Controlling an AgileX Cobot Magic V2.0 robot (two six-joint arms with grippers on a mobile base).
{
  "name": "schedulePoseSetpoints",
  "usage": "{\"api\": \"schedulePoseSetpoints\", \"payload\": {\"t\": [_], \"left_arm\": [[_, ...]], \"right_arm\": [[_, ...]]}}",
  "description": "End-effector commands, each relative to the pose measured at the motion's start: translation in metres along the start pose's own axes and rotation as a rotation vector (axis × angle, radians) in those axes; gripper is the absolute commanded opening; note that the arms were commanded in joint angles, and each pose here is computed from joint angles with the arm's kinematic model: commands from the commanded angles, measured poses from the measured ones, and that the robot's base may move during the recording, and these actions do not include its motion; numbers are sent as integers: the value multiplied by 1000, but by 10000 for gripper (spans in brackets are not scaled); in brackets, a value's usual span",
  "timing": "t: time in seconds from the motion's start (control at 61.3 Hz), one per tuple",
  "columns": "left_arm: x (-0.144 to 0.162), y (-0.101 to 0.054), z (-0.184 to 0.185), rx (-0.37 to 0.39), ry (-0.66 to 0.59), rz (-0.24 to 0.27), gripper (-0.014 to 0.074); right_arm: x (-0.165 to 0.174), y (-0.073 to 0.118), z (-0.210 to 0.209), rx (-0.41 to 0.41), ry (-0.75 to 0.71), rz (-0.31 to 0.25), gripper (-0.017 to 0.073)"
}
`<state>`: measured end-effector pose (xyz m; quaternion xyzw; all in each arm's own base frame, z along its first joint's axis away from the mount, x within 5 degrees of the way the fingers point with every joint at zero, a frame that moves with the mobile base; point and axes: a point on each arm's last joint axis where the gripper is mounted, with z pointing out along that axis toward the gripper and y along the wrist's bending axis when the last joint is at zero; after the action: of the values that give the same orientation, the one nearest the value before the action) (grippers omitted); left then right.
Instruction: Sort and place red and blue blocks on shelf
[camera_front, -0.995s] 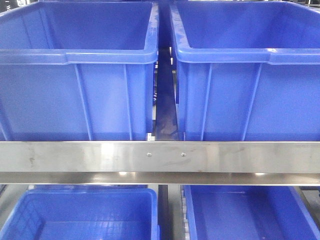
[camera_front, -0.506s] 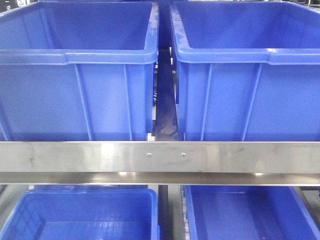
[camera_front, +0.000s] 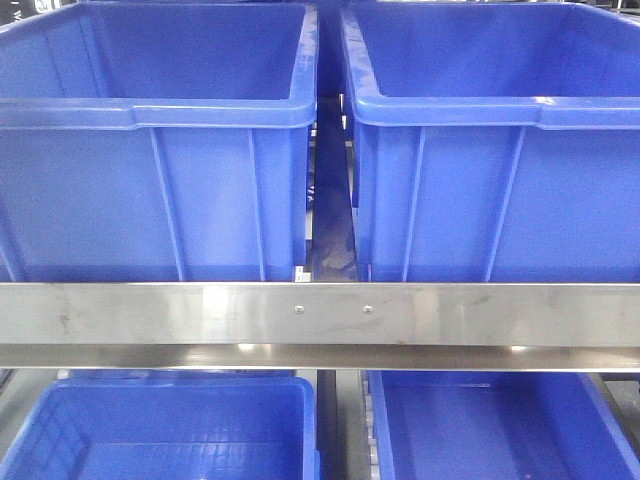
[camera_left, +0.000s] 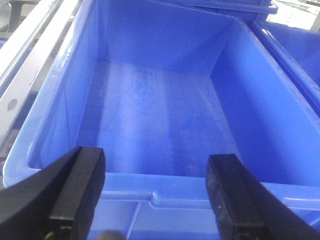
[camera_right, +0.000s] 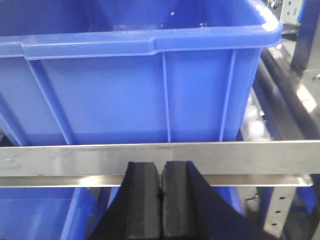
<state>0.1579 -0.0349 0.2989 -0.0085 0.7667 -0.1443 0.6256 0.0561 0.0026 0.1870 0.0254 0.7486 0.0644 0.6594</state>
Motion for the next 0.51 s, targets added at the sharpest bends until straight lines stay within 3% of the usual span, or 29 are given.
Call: {"api": "schedulePoseSetpoints", "payload": {"t": [0.0,0.098,0.489], "left_arm": [[-17,-4,-1,23,-114,-5,85],[-17,-4,-1,23,-114,-5,85],[-17,-4,-1,23,-114,-5,85]], "right_arm": [[-13,3,-3,-25,-111,-8,71],[-13,3,-3,-30,-112,-35,71],[-13,4,-3,-31,-112,-36,71]]}}
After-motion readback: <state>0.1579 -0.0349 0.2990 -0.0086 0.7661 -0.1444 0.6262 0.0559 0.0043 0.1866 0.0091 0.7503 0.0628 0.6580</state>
